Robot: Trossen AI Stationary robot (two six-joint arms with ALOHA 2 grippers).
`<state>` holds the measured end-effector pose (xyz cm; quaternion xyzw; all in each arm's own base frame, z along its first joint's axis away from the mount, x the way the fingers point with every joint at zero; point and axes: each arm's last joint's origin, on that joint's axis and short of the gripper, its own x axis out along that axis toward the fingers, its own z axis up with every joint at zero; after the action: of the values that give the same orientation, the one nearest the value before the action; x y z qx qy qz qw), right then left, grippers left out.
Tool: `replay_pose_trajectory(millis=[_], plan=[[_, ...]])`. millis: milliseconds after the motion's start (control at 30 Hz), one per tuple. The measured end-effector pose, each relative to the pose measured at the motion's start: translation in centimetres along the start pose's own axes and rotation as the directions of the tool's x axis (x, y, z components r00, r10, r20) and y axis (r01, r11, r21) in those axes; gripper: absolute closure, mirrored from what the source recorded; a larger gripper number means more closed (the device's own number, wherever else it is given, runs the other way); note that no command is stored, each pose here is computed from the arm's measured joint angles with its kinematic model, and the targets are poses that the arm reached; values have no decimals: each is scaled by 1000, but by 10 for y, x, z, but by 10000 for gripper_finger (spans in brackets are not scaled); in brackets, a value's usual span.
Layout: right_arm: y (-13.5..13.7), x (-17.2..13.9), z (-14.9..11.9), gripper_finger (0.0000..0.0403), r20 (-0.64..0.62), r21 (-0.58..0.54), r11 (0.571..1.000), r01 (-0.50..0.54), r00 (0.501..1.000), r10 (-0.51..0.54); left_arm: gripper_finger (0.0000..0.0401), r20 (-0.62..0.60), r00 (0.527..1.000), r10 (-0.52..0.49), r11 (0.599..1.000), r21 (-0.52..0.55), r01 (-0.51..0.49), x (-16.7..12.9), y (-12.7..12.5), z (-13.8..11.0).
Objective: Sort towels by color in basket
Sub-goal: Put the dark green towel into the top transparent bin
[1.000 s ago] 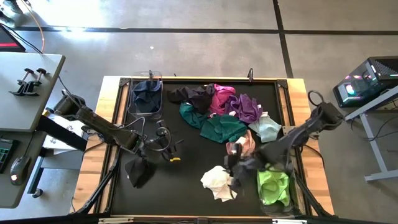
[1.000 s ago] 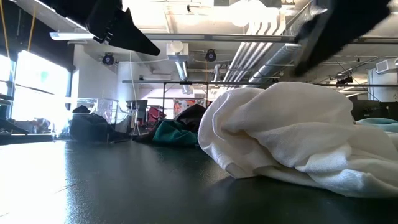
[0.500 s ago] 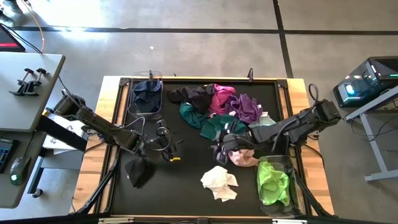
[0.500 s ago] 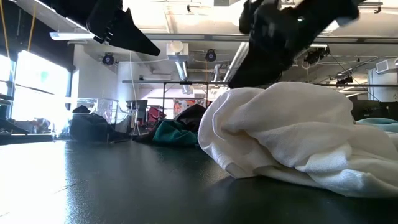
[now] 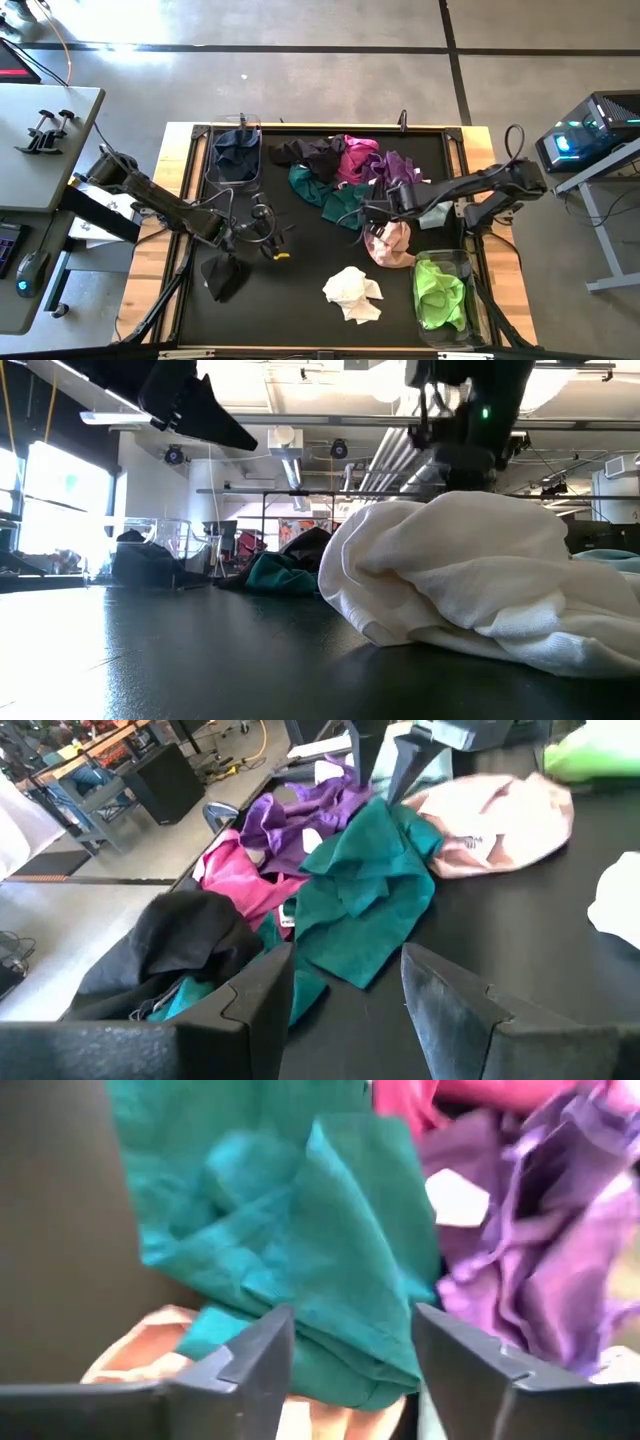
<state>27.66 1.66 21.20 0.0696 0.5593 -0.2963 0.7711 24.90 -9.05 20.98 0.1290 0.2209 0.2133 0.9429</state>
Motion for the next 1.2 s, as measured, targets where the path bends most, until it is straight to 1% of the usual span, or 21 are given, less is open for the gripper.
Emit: replay_pose_trajectory(millis=[100, 167, 267, 367, 433, 533, 733, 900, 967, 1033, 1100, 1200], plan=[[0, 16, -2, 155, 24, 11, 998, -67, 997, 67, 227, -7, 1000, -2, 1000, -3, 2, 1, 0, -6], [0, 27, -4, 142, 56, 12, 996, -89, 995, 88, 227, -1, 1000, -3, 1000, -14, 3, 1, 0, -11], [1, 39, -5, 136, 125, 27, 992, -124, 985, 120, 227, 14, 1000, -4, 999, -36, 4, 2, 0, -18], [0, 50, -10, 145, 148, 43, 989, -142, 980, 135, 227, 11, 1000, -4, 999, -52, 4, 2, 0, -23], [-2, 57, -15, 162, 147, 53, 988, -142, 980, 133, 227, 9, 1000, -3, 999, -54, 4, 2, 0, -25], [-5, 66, -21, 199, 157, 80, 986, -148, 979, 134, 227, 26, 1000, -5, 997, -74, 7, 2, 0, -27], [-5, 79, -34, 297, 178, 92, 977, -194, 968, 176, 227, 40, 999, -6, 997, -81, 9, 2, 0, -28], [-1, 75, -32, 382, 202, 78, 982, -172, 967, 153, 227, 53, 997, -55, 993, -97, 60, 2, -1, -26], [3, 69, -27, 395, 233, 55, 985, -165, 961, 148, 227, 48, 996, -81, 991, -98, 85, 4, 0, -26], [11, 59, -22, 389, 278, 25, 987, -158, 950, 145, 227, 47, 992, -116, 987, -104, 121, 6, 0, -26], [22, 47, -18, 385, 333, -12, 990, -140, 933, 136, 227, 55, 985, -166, 978, -116, 171, 8, 1, -24], [41, 22, -19, 395, 428, -54, 993, -105, 896, 118, 227, 92, 966, -241, 961, -112, 251, 11, 3, -19]])
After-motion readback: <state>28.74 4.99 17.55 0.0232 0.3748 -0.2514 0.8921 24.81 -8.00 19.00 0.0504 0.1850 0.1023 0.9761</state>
